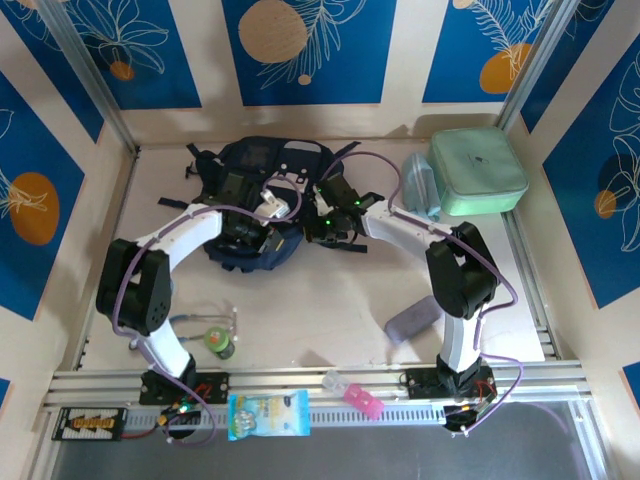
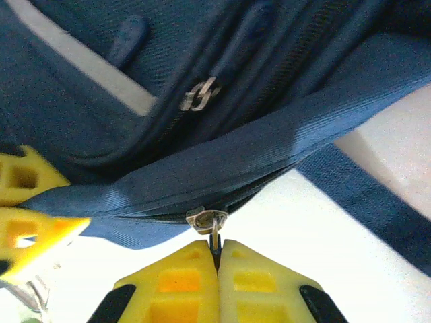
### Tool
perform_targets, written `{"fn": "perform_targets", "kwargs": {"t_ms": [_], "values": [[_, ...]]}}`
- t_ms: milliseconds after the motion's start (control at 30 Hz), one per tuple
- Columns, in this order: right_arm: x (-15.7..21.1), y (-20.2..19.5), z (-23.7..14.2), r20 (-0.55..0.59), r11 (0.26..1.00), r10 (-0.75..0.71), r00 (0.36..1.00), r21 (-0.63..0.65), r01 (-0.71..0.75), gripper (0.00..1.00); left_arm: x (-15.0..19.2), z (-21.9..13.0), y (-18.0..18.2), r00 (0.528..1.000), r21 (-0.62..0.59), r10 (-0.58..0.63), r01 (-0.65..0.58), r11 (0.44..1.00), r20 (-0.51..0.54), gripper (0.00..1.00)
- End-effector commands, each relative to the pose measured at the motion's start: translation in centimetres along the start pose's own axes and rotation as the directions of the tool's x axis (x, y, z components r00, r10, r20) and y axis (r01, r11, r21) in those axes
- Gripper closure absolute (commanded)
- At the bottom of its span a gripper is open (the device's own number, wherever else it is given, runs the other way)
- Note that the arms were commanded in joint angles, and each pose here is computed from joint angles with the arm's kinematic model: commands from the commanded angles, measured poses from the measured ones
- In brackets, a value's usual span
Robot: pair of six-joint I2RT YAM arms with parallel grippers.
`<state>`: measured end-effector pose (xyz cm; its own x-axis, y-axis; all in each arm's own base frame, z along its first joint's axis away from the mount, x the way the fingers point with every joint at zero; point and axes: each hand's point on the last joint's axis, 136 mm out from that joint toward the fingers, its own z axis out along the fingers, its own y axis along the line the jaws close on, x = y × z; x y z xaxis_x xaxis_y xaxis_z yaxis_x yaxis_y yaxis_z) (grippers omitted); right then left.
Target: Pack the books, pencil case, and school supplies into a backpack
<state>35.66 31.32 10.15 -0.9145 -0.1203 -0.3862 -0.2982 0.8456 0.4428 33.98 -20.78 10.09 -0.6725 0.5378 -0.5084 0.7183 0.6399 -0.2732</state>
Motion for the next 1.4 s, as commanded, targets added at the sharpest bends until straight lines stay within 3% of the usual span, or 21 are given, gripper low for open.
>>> {"fn": "perform_targets", "kwargs": {"t_ms": [0,267,467,600,700,800,900,1000,1100,1200,1367], "values": [[-1.6,-4.1,-1.5,0.045,0.997,0.020,0.999,0.074,-0.023,0.96,-0.9,-2.5,-1.6,0.999,0.021,0.036,-0.037,0.999,0.026,0.97],[-7.1,-9.2,-2.1,0.154,0.963,0.094,0.984,0.236,-0.129,0.96,-1.1,-3.3,-2.2,0.998,0.036,0.051,-0.053,0.998,0.042,1.00],[-7.7,-12.3,-2.6,0.180,0.890,0.205,0.962,0.375,-0.260,0.96,-2.0,-3.3,-3.4,0.996,0.078,0.042,-0.048,0.996,0.077,1.00],[-6.8,-13.6,-3.9,0.201,0.865,0.287,0.937,0.365,-0.343,0.95,-3.1,-2.9,-5.6,0.990,0.124,0.082,-0.096,0.988,0.111,1.00],[-6.1,-12.9,-4.9,0.193,0.901,0.290,0.937,0.276,-0.335,0.90,-4.1,-2.4,-7.6,0.984,0.148,0.122,-0.141,0.979,0.130,0.99],[-5.1,-11.3,-6.8,0.197,0.933,0.282,0.939,0.171,-0.317,0.75,-5.0,-1.6,-10.0,0.977,0.177,0.157,-0.182,0.967,0.145,0.78],[-4.0,-11.0,-9.4,0.232,0.937,0.300,0.925,0.110,-0.332,0.56,-6.0,-1.7,-10.9,0.968,0.157,0.190,-0.216,0.964,0.165,0.49],[-3.2,-11.0,-11.9,0.283,0.936,0.314,0.906,0.068,-0.345,0.42,-6.8,-2.8,-9.9,0.961,0.071,0.227,-0.241,0.968,0.159,0.37],[-2.3,-11.1,-13.4,0.310,0.936,0.320,0.895,0.043,-0.350,0.34,-6.7,-3.2,-7.6,0.953,-0.081,0.295,-0.289,0.954,0.075,0.29],[-1.6,-10.8,-14.0,0.323,0.940,0.313,0.893,0.029,-0.340,0.26,-5.1,-3.0,-4.6,0.919,-0.220,0.384,-0.395,0.892,-0.090,0.28],[-0.7,-10.8,-14.0,0.322,0.936,0.330,0.887,0.009,-0.351,0.19,-1.1,-2.0,-1.0,0.789,-0.214,0.479,-0.581,0.786,-0.384,0.28]]}}
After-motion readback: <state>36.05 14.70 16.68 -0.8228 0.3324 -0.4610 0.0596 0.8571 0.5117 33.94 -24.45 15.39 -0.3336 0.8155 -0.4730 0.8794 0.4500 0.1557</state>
